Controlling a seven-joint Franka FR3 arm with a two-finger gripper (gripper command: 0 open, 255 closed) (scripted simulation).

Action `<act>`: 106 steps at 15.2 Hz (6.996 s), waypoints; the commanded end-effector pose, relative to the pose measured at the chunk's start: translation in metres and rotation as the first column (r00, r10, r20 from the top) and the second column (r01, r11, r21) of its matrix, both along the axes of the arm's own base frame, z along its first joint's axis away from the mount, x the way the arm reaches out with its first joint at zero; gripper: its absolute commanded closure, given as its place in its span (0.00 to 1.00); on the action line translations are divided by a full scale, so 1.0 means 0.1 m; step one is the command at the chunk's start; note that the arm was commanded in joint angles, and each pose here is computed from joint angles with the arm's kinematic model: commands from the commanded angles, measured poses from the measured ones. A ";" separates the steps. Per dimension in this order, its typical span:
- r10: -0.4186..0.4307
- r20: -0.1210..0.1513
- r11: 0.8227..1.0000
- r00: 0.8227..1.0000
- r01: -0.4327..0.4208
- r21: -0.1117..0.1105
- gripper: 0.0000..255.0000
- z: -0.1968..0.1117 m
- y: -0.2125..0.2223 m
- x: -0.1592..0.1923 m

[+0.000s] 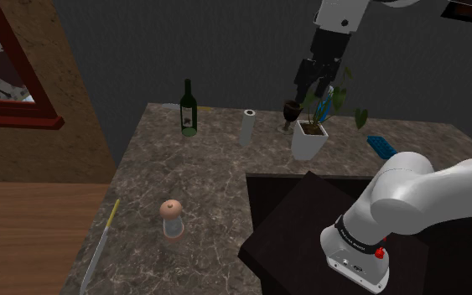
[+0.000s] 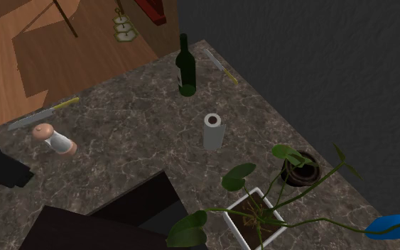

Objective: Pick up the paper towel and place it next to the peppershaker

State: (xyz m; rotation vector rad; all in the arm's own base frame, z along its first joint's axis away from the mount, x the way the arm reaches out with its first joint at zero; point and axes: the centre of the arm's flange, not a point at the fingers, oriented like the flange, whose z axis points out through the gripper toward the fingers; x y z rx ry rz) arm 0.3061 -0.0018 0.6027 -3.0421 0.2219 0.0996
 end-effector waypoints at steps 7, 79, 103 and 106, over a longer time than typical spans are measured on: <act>0.062 0.010 0.998 0.998 -0.061 -0.017 0.00 -0.47 -0.41 0.45; 0.412 0.047 0.907 0.910 -0.404 -0.122 1.00 -2.83 -2.33 3.61; 0.412 0.047 0.907 0.910 -0.404 -0.122 1.00 -1.56 -2.33 3.61; 0.412 0.047 0.907 0.910 -0.404 -0.122 1.00 -1.40 -2.33 3.61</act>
